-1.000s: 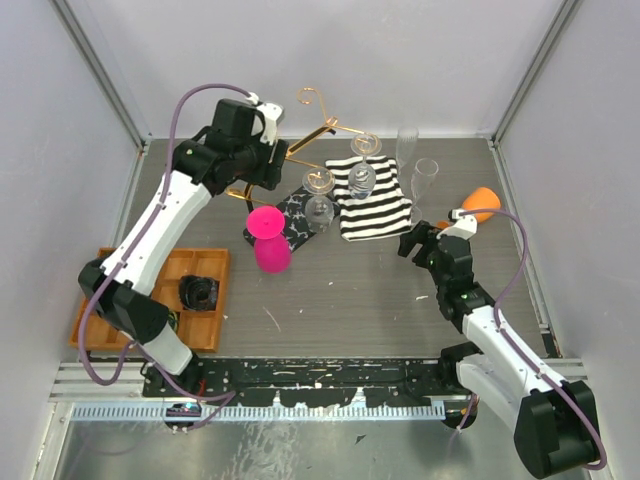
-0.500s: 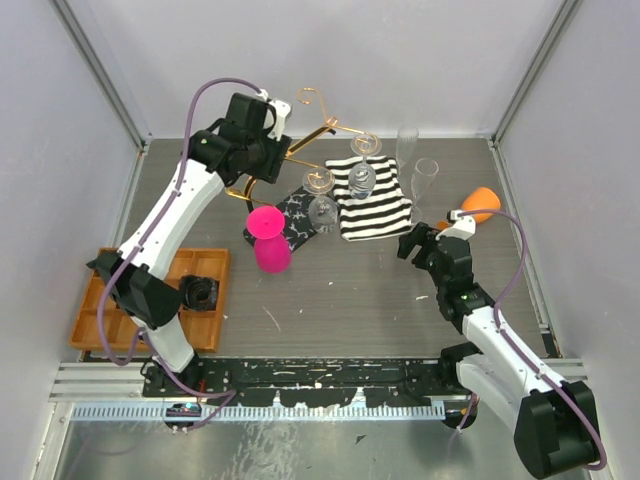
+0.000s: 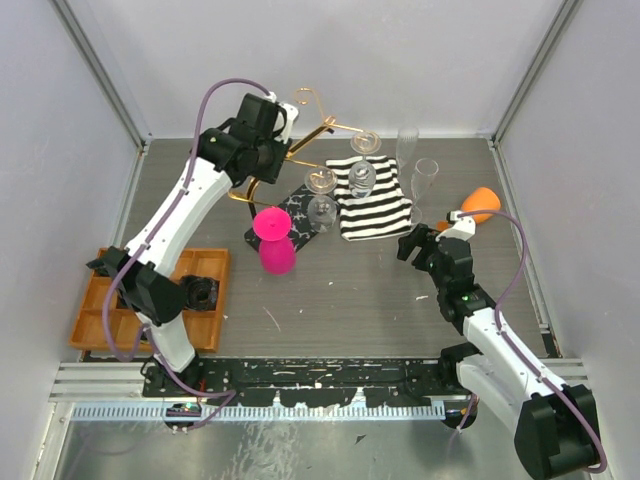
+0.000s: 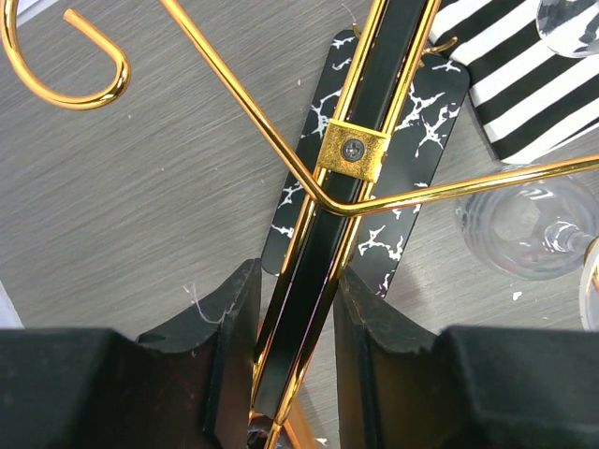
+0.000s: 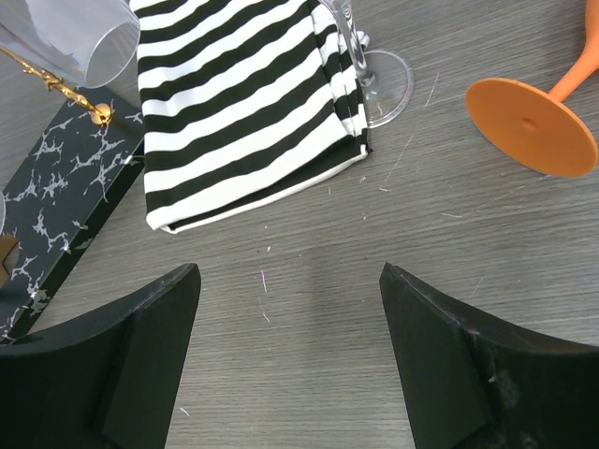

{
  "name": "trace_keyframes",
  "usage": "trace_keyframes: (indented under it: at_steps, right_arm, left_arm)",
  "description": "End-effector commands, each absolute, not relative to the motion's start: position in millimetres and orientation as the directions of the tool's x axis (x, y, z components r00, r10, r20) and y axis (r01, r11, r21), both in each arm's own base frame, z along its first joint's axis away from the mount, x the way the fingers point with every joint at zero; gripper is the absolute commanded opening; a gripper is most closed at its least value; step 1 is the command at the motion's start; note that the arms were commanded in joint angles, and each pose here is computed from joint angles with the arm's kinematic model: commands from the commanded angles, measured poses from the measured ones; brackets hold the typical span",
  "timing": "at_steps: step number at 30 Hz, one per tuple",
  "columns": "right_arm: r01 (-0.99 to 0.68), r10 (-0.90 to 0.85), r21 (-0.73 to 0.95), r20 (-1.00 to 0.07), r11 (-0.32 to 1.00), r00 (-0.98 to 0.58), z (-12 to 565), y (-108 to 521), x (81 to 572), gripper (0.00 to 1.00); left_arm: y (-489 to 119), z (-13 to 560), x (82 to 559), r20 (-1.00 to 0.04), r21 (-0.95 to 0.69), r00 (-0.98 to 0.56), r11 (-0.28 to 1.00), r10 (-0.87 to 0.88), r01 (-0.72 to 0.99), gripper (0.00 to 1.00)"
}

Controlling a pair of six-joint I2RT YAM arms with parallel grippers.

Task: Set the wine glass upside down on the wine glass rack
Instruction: Adjust the wine rack at the center of the board.

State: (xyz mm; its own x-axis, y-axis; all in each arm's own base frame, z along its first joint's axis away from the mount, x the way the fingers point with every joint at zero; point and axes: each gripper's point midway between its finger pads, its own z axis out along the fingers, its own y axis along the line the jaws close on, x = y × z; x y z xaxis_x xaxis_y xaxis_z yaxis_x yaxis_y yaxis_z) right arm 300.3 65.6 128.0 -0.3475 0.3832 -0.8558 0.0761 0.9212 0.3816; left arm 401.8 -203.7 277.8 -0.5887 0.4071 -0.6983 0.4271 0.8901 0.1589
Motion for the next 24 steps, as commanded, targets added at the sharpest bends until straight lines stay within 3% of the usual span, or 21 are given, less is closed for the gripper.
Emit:
trace_keyframes:
  at_steps: [1,5,14,24]
  right_arm:
    - [0.068,0.387,0.385,-0.868,0.920,-0.311,137.4,63.9,301.9,0.83]
    - [0.072,0.386,0.384,-0.866,0.920,-0.318,135.7,63.7,301.7,0.83]
    - [0.082,0.384,0.380,-0.861,0.921,-0.334,132.1,62.7,298.4,0.83]
    - [0.089,0.383,0.376,-0.859,0.922,-0.339,133.9,61.2,295.3,0.83]
  left_arm:
    - [-196.7,291.0,404.5,-0.721,0.180,-0.605,0.934,0.339,0.308,0.15]
    - [-191.1,293.2,400.1,-0.718,0.167,-0.648,0.967,0.254,0.194,0.00]
    - [-188.4,303.3,395.9,-0.748,-0.001,-0.662,0.997,-0.050,-0.075,0.00]
    - [-192.9,314.8,395.4,-0.770,-0.154,-0.578,0.957,-0.272,-0.245,0.00]
